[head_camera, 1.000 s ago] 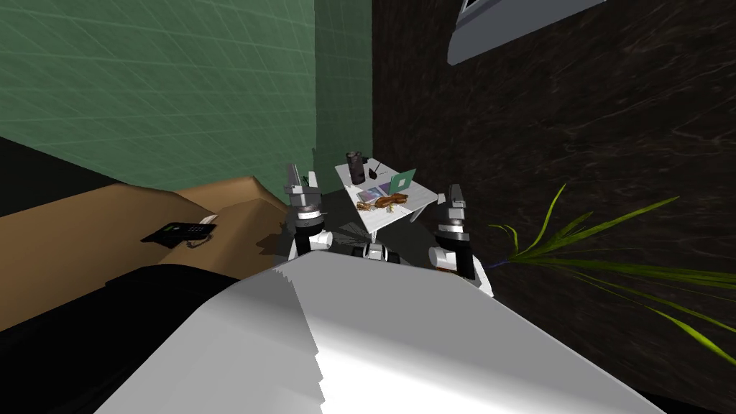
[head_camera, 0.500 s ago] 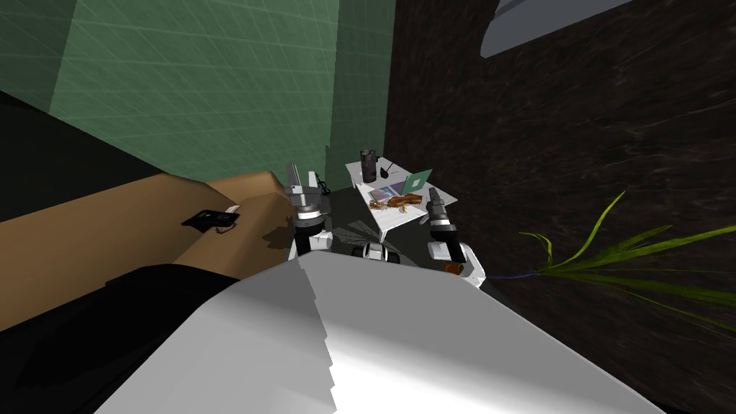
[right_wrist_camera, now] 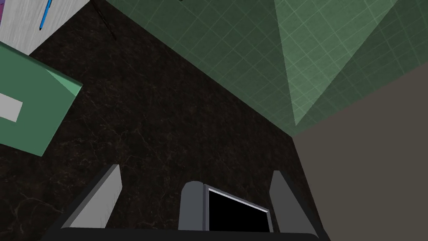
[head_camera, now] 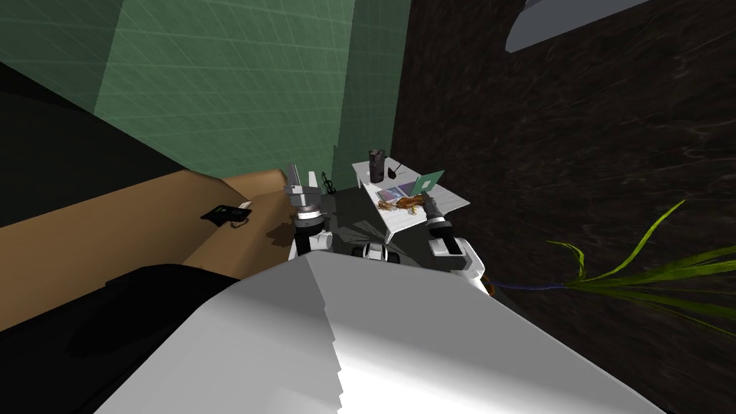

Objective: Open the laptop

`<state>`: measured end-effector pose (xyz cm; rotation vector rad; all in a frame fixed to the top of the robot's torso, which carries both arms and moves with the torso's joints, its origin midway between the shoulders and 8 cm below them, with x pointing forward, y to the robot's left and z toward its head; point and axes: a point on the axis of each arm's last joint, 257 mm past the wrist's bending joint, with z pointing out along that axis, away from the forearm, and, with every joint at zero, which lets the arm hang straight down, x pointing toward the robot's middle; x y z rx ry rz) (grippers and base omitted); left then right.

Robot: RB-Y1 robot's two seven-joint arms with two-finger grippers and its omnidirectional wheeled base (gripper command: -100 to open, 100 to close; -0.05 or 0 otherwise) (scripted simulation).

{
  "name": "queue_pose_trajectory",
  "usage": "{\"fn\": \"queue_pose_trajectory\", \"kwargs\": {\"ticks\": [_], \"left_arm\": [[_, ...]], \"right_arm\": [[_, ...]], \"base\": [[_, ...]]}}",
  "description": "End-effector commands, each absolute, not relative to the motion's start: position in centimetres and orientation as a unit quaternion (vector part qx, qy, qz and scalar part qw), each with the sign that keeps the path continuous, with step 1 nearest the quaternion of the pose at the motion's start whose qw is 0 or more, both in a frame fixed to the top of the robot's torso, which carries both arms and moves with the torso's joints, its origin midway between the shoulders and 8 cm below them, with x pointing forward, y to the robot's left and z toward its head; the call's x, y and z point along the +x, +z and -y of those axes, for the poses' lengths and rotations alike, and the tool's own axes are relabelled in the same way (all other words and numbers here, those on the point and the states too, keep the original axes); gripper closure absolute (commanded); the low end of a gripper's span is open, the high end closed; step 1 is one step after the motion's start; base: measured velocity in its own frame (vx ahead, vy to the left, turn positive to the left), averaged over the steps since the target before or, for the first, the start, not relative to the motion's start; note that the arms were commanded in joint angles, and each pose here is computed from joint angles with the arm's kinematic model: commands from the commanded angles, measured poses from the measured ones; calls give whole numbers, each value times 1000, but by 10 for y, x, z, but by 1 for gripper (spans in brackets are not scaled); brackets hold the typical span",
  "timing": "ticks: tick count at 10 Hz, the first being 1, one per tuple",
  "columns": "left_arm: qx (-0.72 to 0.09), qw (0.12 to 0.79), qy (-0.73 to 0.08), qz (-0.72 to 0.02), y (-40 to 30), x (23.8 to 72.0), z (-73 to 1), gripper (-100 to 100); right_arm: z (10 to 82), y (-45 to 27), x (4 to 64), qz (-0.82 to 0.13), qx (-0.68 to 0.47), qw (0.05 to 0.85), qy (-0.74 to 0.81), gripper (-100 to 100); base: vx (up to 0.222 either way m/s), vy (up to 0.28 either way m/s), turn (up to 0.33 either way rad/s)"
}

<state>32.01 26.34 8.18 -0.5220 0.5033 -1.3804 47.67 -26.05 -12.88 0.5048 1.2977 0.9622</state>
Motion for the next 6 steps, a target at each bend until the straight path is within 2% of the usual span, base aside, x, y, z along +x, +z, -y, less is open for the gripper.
{"fn": "queue_pose_trajectory", "kwargs": {"ticks": [1, 6], "left_arm": [[-235, 711, -622, -227, 82, 320, -263, 0], [-235, 711, -622, -227, 82, 320, -263, 0]], "right_arm": [[268, -153, 495, -612, 214, 656, 386, -100], [293, -201, 512, -669, 208, 641, 316, -100]], "base": [[19, 111, 103], [28, 95, 72]]}}
